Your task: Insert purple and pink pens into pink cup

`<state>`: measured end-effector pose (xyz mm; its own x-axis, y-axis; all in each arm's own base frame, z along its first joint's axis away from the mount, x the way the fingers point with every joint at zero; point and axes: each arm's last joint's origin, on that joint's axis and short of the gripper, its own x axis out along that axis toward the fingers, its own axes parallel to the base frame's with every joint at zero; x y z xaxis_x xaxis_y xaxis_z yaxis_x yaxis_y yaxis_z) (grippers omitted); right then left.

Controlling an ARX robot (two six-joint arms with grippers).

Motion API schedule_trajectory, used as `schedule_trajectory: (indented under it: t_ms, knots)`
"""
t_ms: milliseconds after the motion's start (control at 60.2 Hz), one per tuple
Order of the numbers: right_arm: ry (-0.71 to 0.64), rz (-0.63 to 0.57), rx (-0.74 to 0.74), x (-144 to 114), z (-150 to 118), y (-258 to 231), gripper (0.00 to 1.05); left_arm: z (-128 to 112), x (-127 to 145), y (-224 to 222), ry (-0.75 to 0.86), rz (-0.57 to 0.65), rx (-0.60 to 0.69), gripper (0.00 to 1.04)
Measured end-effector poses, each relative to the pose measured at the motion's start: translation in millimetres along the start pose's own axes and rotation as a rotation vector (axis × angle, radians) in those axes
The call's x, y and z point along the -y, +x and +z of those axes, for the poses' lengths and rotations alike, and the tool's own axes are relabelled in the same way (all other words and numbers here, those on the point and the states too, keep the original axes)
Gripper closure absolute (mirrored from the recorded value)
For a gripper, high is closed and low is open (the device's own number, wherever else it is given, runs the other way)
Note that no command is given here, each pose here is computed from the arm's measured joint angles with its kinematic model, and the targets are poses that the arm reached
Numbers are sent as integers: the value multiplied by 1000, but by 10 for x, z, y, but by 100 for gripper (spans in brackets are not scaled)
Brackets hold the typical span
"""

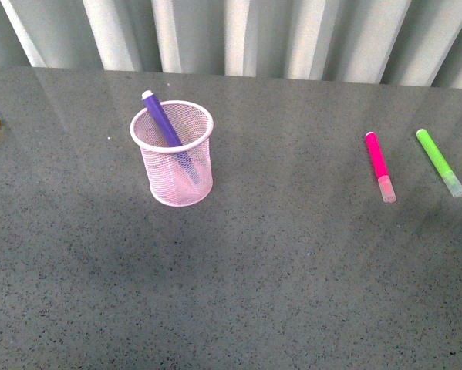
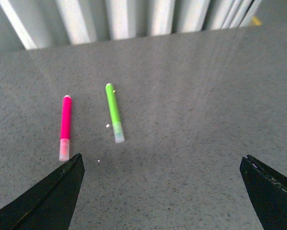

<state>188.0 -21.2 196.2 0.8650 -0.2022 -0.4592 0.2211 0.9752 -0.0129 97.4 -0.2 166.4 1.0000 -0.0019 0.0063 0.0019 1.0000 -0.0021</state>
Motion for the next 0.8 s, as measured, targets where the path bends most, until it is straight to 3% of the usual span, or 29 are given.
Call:
schedule_trajectory:
  t_ms: [233,532,798]
  knots:
    - [129,181,-339,-220,221,679,7,0,0,0,0,0,0,7]
    - [241,222,-468,-495,467,1328,7,0,0,0,0,0,0,7]
    - [182,184,-514,-691,486,1731,7,0,0,0,0,0,0,7]
